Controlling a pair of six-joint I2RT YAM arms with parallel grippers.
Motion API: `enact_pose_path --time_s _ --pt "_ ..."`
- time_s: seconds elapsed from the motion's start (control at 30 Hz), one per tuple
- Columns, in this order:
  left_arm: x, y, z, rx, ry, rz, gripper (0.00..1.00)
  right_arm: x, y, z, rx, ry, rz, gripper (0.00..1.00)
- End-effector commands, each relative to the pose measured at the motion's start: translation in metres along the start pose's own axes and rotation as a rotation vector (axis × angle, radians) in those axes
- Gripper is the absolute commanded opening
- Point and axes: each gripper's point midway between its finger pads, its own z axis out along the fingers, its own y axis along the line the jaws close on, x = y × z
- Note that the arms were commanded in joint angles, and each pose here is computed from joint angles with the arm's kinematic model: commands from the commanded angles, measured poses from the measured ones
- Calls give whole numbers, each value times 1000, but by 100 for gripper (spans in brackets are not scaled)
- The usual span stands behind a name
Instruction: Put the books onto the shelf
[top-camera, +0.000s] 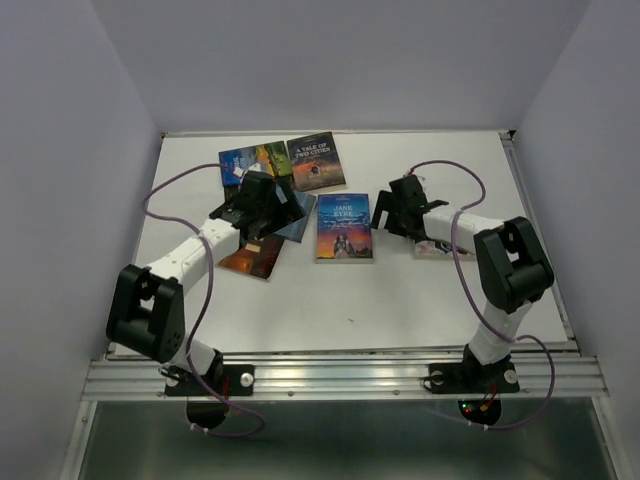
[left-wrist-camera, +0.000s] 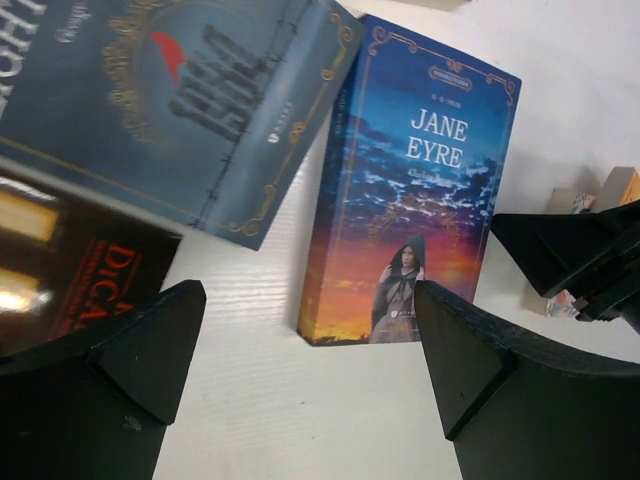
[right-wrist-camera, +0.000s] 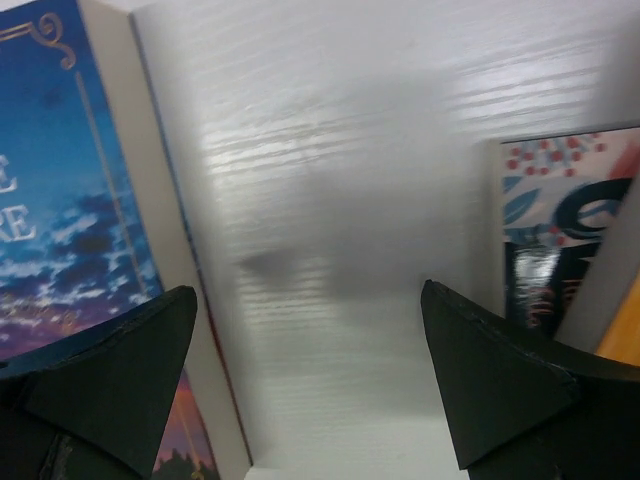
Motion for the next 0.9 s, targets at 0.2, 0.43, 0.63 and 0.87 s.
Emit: enact_pose_path --time_s 0.2,0.43,0.63,0.87 --pt "34 -58 52 120 129 128 88 -43 61 -51 -297 -80 44 100" --pt "55 -42 76 62 184 135 71 -20 68 -41 -346 8 13 100" --pt "69 -43 97 64 234 180 57 -31 44 -47 -222 -55 33 100" --pt "72 -41 112 26 235 236 54 -55 -20 -72 -12 -156 137 100"
